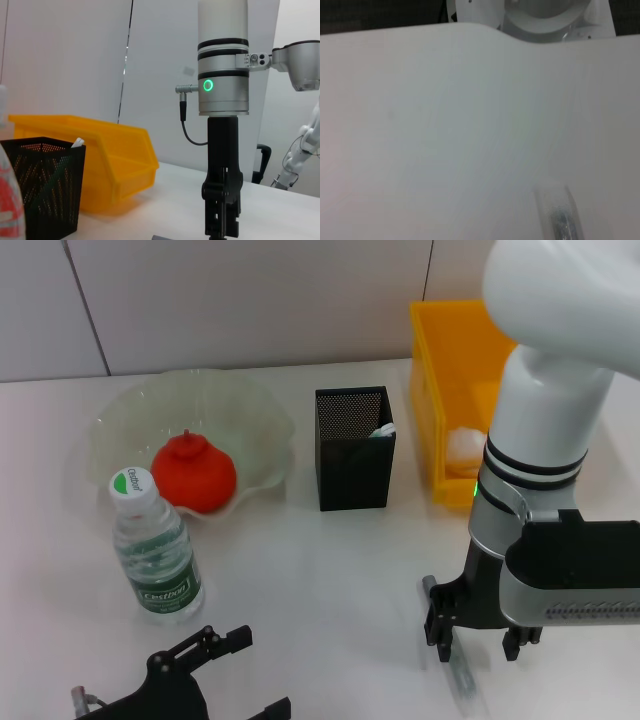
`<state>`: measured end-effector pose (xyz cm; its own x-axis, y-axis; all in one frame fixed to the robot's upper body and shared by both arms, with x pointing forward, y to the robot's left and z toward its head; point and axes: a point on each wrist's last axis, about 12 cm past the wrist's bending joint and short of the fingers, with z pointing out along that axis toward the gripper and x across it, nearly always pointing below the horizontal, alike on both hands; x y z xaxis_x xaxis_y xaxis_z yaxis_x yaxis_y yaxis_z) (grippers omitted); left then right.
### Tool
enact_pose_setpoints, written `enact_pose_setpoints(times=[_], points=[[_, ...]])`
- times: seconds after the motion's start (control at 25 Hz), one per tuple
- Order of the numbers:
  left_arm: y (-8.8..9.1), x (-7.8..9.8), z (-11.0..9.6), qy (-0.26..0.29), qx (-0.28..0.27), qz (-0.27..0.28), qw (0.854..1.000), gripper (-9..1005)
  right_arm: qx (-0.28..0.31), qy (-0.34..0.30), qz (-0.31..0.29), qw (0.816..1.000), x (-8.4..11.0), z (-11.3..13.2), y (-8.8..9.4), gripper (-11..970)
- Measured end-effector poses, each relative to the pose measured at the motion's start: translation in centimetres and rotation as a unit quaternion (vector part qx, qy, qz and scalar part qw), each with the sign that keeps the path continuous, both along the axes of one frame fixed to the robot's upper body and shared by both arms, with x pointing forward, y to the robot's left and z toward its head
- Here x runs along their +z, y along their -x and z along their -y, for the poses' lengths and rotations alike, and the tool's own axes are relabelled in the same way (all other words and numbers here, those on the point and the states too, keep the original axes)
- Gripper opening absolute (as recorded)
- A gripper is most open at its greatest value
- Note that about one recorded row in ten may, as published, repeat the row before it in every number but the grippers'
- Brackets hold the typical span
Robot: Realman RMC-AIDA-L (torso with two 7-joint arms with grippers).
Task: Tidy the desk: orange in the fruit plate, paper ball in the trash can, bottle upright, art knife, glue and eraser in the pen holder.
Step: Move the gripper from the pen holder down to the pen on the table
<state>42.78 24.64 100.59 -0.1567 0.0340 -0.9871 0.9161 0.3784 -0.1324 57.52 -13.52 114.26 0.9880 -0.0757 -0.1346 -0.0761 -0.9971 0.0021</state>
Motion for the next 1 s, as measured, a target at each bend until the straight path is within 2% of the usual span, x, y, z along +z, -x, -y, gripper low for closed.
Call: enact_pose_setpoints(times=[0.68,1.0], points=[[-0.15,-0.14,0.24,-0.006,0.001,0.000,1.000,846,0.007,0.009,0.006,1.000,-0.54,-0.71,0.07,621],[-0.21,-0.11,0.29,-0.006,0.000,0.002,1.000,846,0.006,0.013,0.009,1.000,-0.64,-1.06,0.16,436]])
